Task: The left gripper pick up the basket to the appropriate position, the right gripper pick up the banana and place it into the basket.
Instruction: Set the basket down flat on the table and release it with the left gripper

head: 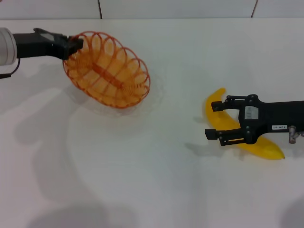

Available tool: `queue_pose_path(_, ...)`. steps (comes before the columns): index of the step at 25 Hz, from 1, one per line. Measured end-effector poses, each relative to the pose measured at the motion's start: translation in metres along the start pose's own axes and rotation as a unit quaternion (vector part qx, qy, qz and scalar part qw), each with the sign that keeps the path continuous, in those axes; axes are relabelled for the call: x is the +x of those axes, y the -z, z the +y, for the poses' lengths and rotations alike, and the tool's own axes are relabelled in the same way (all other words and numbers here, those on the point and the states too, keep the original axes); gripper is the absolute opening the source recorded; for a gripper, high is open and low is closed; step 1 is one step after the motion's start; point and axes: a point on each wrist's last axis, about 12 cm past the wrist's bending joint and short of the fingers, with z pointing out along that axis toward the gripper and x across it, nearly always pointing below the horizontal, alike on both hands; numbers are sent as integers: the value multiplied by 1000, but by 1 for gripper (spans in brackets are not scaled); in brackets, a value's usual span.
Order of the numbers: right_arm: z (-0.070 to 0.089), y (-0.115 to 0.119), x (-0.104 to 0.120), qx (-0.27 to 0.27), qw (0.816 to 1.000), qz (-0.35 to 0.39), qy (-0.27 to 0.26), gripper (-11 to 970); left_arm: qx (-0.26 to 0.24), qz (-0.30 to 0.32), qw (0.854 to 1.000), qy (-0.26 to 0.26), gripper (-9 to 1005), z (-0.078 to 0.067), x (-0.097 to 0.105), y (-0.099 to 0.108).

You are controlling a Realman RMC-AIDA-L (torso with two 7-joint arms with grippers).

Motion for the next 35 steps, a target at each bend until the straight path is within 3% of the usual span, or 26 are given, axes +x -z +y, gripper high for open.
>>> queue_pose_path(8,0,-2,-1,-3,1000,-1,0,861,9,-39,999,20,100,-3,6,-2)
queue_pose_path(16,1,-3,-1,-7,1000,2,2,861,-6,-59,996,67,98,-4,36,-6)
queue_pose_path(35,3,-6,1,-16,1000,5,-2,860,-38,-73,988,132,97,-13,73,-14)
